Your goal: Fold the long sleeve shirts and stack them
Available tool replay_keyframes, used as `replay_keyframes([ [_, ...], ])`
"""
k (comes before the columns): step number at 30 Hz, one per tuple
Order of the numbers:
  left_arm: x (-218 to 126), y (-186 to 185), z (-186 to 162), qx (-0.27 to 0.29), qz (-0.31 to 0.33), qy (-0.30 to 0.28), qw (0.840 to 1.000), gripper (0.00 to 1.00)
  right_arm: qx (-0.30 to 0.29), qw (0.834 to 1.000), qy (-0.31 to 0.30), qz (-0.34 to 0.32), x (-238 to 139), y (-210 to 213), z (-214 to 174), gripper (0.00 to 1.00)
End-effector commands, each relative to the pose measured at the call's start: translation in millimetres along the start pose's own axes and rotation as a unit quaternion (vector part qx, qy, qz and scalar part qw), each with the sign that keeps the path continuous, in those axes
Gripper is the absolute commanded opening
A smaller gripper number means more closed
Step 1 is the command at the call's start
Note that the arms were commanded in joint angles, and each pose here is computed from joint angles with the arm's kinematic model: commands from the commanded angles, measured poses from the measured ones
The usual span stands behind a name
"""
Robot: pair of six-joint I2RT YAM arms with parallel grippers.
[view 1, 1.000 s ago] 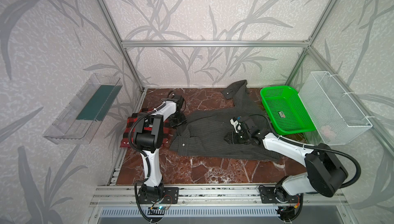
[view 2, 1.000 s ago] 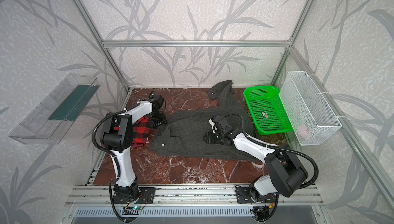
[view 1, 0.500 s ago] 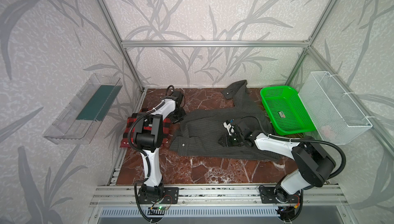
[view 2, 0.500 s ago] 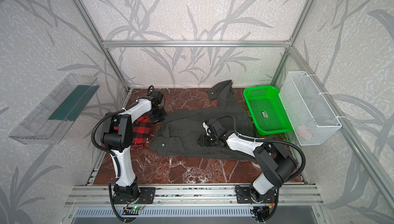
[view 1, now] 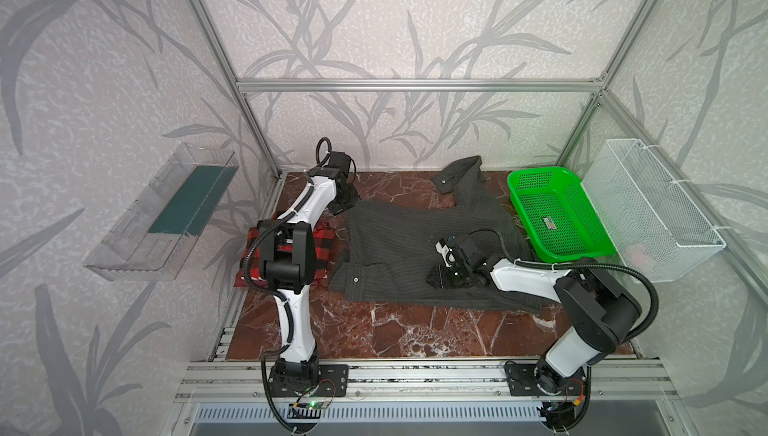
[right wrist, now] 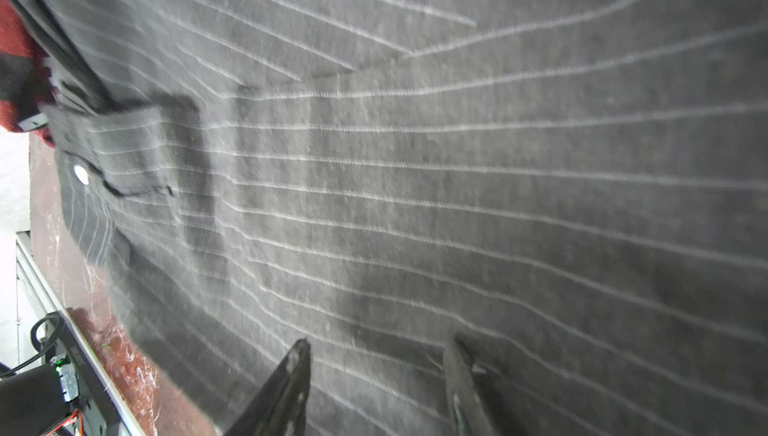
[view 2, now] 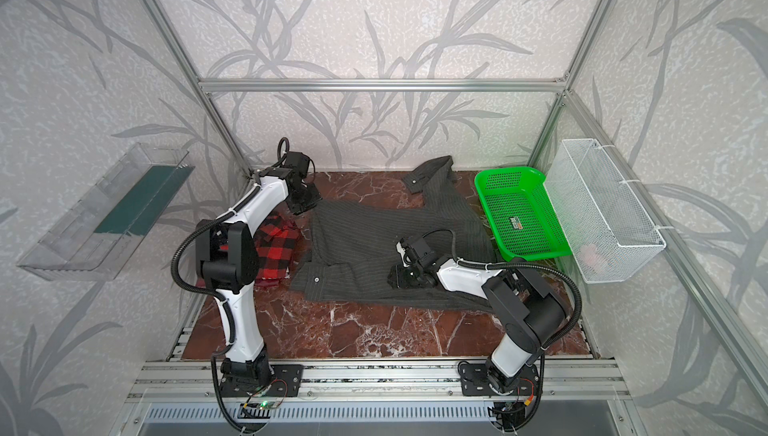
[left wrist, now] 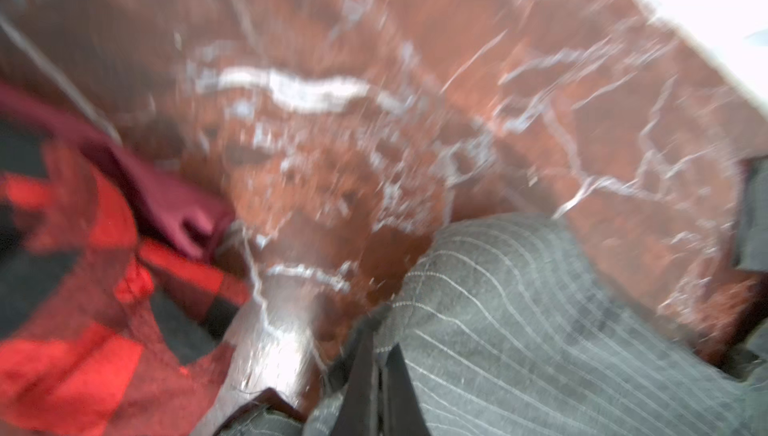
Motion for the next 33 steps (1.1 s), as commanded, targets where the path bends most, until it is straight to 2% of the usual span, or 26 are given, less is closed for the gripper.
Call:
replay_keyframes([
  [1, 15.5, 12.3, 2.6, 0.036, 0.065, 0.013, 0.997, 0.0, 0.007, 1.0, 0.023, -0.017, 8.4, -8.6, -13.3, 0.52],
  [5, 19.5, 13.8, 12.6, 0.063, 0.103, 0.008, 0.993, 0.0, 0.004, 0.999, 0.029, -0.019, 10.3, -9.1, -15.9, 0.52],
  [6, 20.6, 13.8, 15.2, 0.069, 0.107, 0.007, 0.992, 0.07, 0.004, 0.999, 0.03, -0.018, 10.3, -8.8, -16.3, 0.52],
  [9, 10.6, 11.2, 16.6, 0.069, 0.104, 0.023, 0.992, 0.15, 0.001, 1.0, 0.03, -0.009, 8.8, -3.9, -14.8, 0.52],
  [11, -1.3, 11.6, 9.8, 0.057, 0.09, 0.035, 0.994, 0.28, -0.01, 1.0, 0.025, -0.011, 3.7, 1.6, -11.9, 0.52],
  [13, -14.0, 18.3, -2.0, 0.033, 0.079, 0.041, 0.996, 0.53, -0.029, 0.999, 0.018, -0.011, -3.3, 9.8, -8.0, 0.52],
  [14, -19.8, 21.4, -7.6, 0.025, 0.074, 0.041, 0.996, 0.62, -0.037, 0.999, 0.017, -0.009, -6.0, 13.9, -6.5, 0.52],
  [16, -32.3, 29.3, -22.6, 0.004, 0.069, 0.052, 0.996, 0.71, -0.055, 0.998, 0.016, 0.003, -11.2, 26.1, -3.6, 0.52],
  [21, -30.5, 42.3, -68.4, -0.022, 0.032, 0.104, 0.994, 0.74, -0.102, 0.994, 0.016, 0.035, -13.6, 56.3, -2.5, 0.52],
  [26, -14.9, 49.6, -102.1, -0.002, 0.041, 0.15, 0.988, 0.74, -0.102, 0.993, 0.016, 0.061, -8.0, 62.8, -3.4, 0.53],
  [33, 4.1, 53.7, -114.9, 0.012, 0.066, 0.173, 0.983, 0.59, -0.092, 0.993, 0.024, 0.076, -0.1, 61.3, -7.5, 0.52],
])
Point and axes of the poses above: each gripper's point midway between its finger pads, its own x axis out along the fingers, its own y axis along the line the jaws close on, z = x × y, the point moved 7 cm from there along -x, back along the fingers, and after that the axes turned 1 degree about -x, right-handed, at the moved point
